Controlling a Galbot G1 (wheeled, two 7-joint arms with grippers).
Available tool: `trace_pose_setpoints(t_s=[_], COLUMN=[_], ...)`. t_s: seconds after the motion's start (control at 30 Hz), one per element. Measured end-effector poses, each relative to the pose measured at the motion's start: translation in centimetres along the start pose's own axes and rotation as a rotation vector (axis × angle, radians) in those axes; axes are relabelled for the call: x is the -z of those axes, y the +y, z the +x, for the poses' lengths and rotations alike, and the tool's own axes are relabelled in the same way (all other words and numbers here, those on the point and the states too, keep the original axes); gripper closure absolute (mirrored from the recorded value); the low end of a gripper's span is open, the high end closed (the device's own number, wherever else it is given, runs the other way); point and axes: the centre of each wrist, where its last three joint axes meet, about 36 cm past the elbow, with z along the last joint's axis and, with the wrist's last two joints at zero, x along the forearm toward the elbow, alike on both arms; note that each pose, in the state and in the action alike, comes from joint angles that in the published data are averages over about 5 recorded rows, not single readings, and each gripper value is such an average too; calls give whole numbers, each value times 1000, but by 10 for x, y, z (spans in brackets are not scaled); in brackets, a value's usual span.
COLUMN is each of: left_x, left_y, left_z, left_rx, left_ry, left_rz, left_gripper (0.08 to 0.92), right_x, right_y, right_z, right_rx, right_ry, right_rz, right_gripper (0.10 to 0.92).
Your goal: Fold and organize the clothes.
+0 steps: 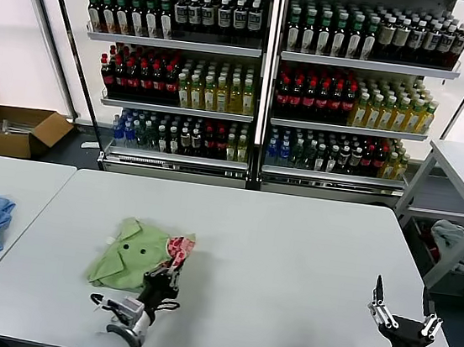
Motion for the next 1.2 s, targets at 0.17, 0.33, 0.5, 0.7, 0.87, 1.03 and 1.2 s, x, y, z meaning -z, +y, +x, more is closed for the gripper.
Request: trace_pose_setpoints(t_s=[0.17,0.33,0.5,0.7,0.87,1.03,1.2], left_x=[19,43,66,97,108,105,98], left_y=[-22,-32,-32,-19,3,18,23], left_z=[-23,-33,-24,7,36,61,81], left_rx=[44,87,103,100,97,94,96], left_ry=[-6,-32,-67,-110,-130,-143,-139], left_rz=[-44,-102,-138,-114,-73,-29,-5], left_gripper=[731,584,437,265,185,177,177], right_x=[3,8,16,29,35,31,26], right_y=[2,7,15,32,57,97,146], right_z=[-2,-6,-13,-28,-49,-77,-104], right_rx=[8,22,52,104,173,246,342], right_ry=[0,10,42,107,156,233,333], right_rz=[1,-1,-5,-31,-57,-100,-136], right_gripper=[200,200,200,200,200,200,200])
